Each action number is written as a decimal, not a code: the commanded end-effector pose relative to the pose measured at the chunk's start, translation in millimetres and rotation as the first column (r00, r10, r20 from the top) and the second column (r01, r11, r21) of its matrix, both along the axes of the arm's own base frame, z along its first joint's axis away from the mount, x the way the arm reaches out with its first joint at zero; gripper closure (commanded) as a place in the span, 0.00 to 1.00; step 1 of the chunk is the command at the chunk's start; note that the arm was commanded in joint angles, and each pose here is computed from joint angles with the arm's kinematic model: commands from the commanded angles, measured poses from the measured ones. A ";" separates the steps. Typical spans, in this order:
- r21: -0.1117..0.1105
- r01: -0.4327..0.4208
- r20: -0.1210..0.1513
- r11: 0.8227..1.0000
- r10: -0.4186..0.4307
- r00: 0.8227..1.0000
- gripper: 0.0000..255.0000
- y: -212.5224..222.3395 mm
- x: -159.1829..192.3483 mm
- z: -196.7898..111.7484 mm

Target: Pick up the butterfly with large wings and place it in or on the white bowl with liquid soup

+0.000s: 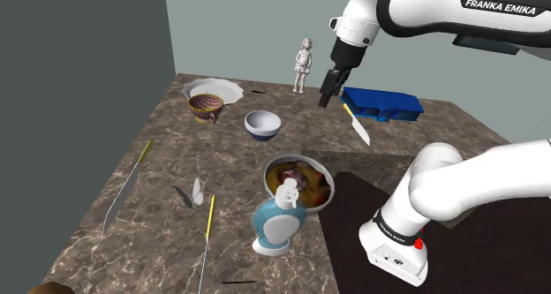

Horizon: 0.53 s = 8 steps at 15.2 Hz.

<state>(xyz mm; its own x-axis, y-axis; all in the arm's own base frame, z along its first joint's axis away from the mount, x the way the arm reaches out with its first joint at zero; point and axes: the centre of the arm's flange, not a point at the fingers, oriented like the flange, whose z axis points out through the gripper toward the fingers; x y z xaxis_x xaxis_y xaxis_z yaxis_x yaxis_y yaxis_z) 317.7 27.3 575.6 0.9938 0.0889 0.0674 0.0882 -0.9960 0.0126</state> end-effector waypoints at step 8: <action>0.034 -0.208 0.006 0.978 0.208 0.978 0.00 42.4 61.0 -48.3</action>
